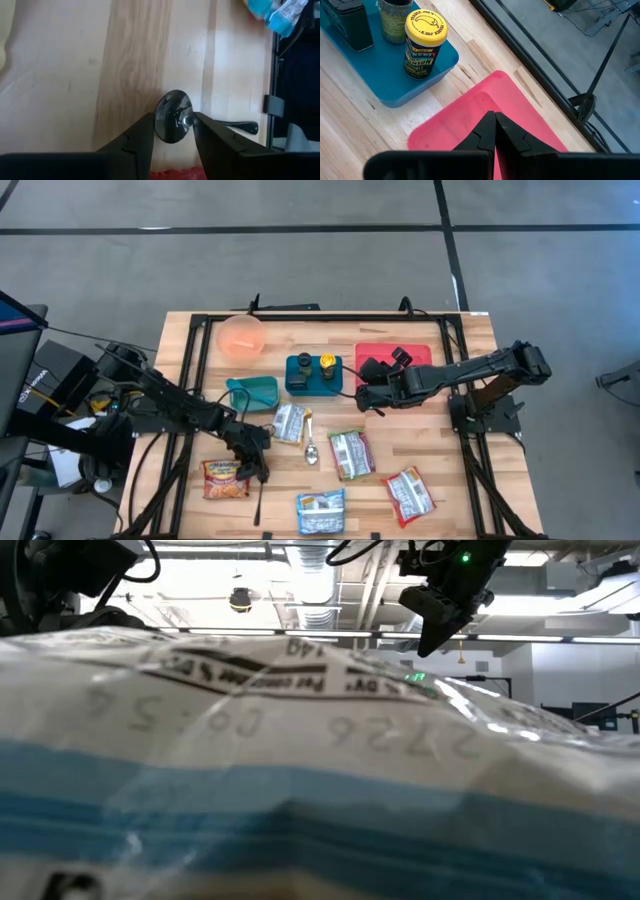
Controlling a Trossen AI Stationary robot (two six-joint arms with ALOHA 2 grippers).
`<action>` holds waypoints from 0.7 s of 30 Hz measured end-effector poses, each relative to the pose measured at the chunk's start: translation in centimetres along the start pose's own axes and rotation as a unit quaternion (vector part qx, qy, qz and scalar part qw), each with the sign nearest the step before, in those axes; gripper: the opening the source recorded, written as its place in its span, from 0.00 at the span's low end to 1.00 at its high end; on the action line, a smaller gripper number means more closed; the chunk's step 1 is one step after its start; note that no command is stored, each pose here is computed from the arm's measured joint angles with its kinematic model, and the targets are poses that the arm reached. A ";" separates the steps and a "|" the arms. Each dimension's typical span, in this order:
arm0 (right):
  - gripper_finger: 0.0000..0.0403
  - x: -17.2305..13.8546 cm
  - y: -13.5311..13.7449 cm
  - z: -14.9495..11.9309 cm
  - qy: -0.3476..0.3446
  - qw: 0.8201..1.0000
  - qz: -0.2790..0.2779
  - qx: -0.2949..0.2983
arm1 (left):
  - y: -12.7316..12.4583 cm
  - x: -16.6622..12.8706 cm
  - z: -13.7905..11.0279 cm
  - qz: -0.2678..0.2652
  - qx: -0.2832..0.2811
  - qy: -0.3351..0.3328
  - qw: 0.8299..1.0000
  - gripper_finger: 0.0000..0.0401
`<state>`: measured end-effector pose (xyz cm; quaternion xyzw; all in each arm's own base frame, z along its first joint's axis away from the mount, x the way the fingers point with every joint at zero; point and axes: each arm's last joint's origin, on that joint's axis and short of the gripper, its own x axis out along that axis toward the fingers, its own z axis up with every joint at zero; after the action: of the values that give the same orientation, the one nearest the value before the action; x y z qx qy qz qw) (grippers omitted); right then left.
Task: Pick & Place Food Item
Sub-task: Put the black spoon into the green bin
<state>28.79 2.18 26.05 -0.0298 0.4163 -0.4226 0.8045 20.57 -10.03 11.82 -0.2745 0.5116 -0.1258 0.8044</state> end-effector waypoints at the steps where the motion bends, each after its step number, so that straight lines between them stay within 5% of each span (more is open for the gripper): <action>1: 0.00 0.0 0.0 0.0 0.000 1.000 0.000 0.000 | 0.0 0.0 0.0 -0.002 0.001 -0.002 1.000 0.32; 21: 0.00 0.0 0.0 0.0 0.000 1.000 0.000 0.000 | -0.2 0.0 0.4 -0.007 0.005 -0.023 1.000 0.30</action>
<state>28.79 2.18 26.04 -0.0298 0.4163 -0.4226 0.8045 20.90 -10.11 12.08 -0.2765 0.4904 -0.1277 0.8165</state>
